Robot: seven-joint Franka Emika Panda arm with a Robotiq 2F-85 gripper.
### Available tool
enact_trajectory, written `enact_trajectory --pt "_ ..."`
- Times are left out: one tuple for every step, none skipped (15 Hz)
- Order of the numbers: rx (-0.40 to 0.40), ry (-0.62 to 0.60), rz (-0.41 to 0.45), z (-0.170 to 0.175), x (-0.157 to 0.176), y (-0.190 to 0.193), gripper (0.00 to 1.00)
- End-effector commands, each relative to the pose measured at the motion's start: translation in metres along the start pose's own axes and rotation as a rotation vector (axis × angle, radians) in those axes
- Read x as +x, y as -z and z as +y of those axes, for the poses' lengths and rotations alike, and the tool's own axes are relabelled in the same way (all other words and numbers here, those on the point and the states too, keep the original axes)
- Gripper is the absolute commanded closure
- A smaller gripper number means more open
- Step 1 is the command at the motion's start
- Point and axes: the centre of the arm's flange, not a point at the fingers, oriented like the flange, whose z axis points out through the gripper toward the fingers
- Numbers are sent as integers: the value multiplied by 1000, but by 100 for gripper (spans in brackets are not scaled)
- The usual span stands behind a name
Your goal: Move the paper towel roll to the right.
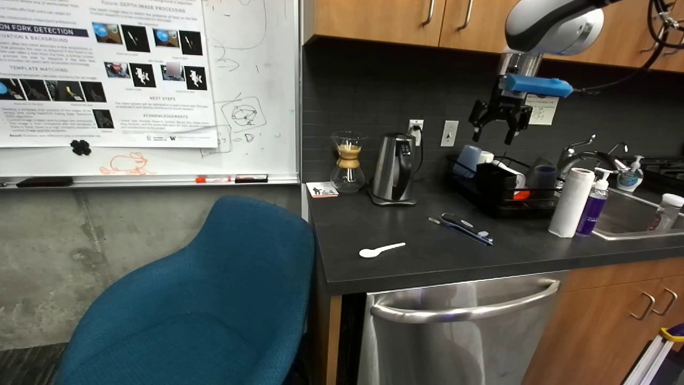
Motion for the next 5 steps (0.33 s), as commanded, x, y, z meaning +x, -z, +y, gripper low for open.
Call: enact_trajectory --pt "-13 68 -27 -9 -21 -1 0" --pt "-18 86 -34 -11 -24 -3 0" --pt "-24 98 -40 -13 -26 -4 0" --pt "-34 107 -45 -14 -28 -6 0" --pt "-47 113 -47 -16 -30 -6 0"
